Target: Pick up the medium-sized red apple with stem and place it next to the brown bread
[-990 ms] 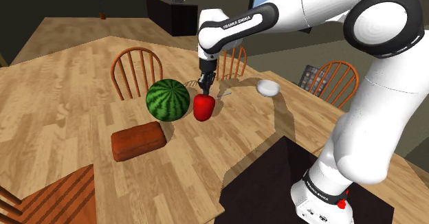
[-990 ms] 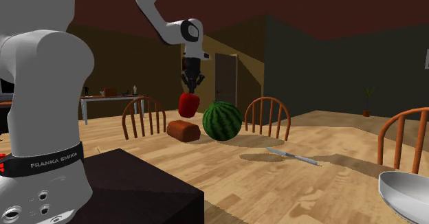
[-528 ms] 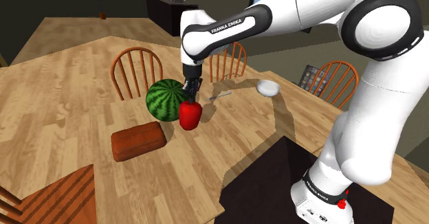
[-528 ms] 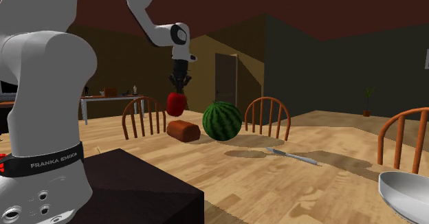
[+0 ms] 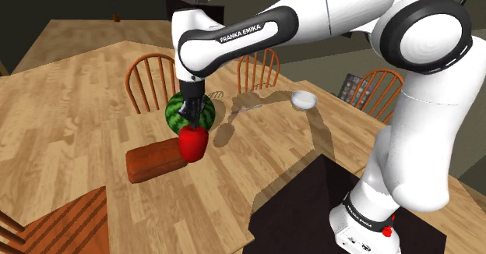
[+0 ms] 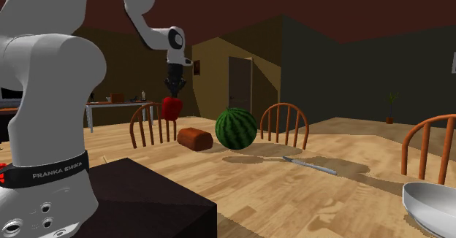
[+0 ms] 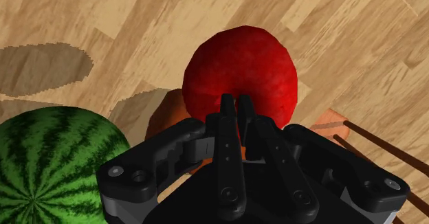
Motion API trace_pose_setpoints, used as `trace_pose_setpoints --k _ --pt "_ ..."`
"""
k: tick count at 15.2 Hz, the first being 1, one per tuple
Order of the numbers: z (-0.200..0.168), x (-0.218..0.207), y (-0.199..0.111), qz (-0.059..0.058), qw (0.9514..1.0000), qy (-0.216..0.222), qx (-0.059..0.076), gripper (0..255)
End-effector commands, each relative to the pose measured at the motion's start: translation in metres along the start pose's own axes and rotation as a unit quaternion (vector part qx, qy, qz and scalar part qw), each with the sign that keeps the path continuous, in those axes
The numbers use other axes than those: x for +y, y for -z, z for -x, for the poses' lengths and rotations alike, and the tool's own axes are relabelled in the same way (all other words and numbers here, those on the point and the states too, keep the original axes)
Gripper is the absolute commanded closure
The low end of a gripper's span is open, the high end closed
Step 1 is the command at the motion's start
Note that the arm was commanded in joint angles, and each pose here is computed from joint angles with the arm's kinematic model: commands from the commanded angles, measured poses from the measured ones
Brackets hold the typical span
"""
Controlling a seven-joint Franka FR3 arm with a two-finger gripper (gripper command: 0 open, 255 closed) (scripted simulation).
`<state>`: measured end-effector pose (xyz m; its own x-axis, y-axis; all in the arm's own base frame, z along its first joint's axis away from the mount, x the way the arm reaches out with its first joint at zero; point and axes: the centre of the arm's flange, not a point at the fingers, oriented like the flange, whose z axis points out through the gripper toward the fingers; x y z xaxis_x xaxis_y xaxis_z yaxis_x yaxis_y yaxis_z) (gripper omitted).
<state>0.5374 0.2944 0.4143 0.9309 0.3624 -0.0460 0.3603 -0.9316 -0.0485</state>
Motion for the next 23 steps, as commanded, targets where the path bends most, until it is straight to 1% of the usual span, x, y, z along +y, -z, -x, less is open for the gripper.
trace_pose_setpoints --k 1,10,23 --pt "-0.001 -0.024 -0.004 0.0 1.0 -0.001 0.0 255" --pt "-0.027 -0.144 -0.008 0.0 1.0 -0.001 0.0 255" --pt "-0.03 -0.14 -0.076 0.0 1.0 -0.001 0.0 255"
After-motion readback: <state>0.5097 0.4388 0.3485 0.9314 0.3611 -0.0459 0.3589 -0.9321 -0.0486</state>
